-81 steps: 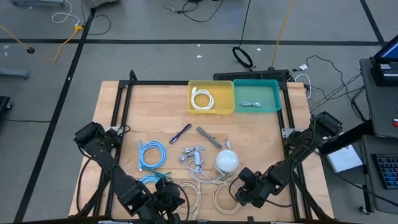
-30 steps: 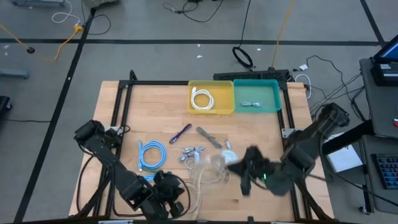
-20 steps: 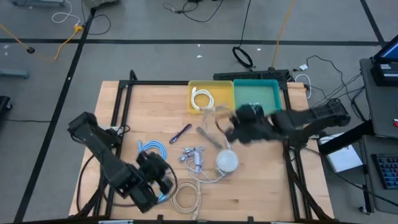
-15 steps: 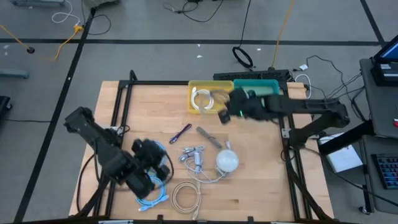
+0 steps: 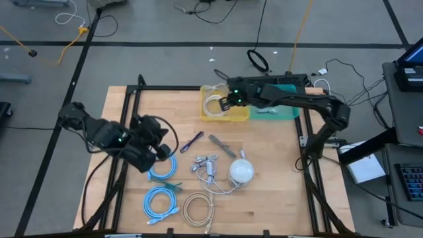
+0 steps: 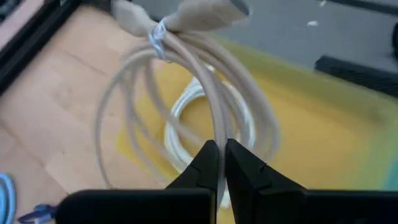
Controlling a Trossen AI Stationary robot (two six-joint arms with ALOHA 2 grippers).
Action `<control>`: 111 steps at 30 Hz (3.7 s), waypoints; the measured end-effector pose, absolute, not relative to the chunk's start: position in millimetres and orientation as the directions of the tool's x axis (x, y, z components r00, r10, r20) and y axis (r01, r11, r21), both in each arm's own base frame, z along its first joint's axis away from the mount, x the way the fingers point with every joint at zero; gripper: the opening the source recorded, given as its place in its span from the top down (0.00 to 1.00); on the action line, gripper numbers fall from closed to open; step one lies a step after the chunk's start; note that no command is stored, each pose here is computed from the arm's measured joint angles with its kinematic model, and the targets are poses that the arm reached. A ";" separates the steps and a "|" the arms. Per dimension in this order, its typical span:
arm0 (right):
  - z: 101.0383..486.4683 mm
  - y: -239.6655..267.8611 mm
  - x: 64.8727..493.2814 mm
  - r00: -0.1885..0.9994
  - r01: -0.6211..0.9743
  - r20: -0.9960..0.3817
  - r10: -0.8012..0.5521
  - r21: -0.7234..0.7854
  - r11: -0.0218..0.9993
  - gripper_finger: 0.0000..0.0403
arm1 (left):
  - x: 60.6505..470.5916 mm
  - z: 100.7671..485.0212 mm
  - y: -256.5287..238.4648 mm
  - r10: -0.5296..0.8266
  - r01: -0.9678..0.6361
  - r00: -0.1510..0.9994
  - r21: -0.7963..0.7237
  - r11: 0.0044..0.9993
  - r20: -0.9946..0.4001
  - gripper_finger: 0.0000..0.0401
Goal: Pick & Place USB Port
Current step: Put the right brown HDMI cable into the yellow bin, then put the blue and purple charger cable into the green bin
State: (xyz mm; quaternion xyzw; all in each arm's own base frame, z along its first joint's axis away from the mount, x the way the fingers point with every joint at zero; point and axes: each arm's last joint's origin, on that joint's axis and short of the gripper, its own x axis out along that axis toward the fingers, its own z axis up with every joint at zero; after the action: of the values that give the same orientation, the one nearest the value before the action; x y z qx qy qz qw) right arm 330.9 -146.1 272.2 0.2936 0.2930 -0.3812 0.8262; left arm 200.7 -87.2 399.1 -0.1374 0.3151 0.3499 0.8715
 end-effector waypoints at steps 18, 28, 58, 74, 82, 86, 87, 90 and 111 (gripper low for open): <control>231.9 -156.8 353.4 0.507 0.810 -0.741 -0.440 0.236 0.536 0.99 | 192.7 399.3 -79.8 0.536 -0.694 0.510 0.046 0.718 -0.672 1.00; 229.3 -168.8 343.5 0.420 0.868 -0.758 -0.498 0.176 0.464 0.97 | 192.2 398.9 -79.7 0.533 -0.698 0.505 0.042 0.715 -0.679 1.00; 301.2 -149.8 332.9 0.727 0.663 -0.547 -0.414 0.404 0.631 0.61 | 194.0 396.0 -77.5 0.520 -0.706 0.487 0.034 0.707 -0.702 1.00; 412.2 -59.2 241.9 0.936 0.321 -0.301 -0.182 0.522 0.790 0.63 | 191.2 244.4 -77.0 0.154 -0.258 0.086 0.127 0.958 -0.984 0.79; 395.6 -22.8 227.6 0.856 0.347 -0.516 -0.038 0.517 0.782 0.63 | 207.5 225.4 -80.8 -0.180 -0.086 0.163 -0.196 0.977 -0.970 0.73; 390.4 0.1 224.6 0.819 0.317 -0.572 0.048 0.521 0.792 0.63 | 229.9 236.4 -82.2 -0.308 -0.128 0.349 -0.370 0.920 -0.885 0.73; 390.4 6.2 223.5 0.815 0.303 -0.575 0.071 0.527 0.794 0.63 | 235.6 240.3 -83.9 -0.330 -0.126 0.404 -0.409 0.904 -0.853 0.73; 391.6 24.4 219.9 0.809 0.249 -0.572 0.138 0.545 0.801 0.64 | 247.6 250.3 -90.8 -0.380 -0.101 0.532 -0.502 0.859 -0.757 0.73; 386.8 148.3 136.1 0.814 0.084 -0.534 0.230 0.500 0.862 0.67 | 340.9 273.3 -208.5 -0.187 -0.258 0.540 -0.372 0.892 -0.821 0.73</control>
State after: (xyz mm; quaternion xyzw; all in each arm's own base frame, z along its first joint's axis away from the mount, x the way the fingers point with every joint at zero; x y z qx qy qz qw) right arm 136.1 148.3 386.8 0.2598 0.3028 0.0398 0.9161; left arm 340.9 -208.5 273.3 -0.2318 0.4792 0.0210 0.8463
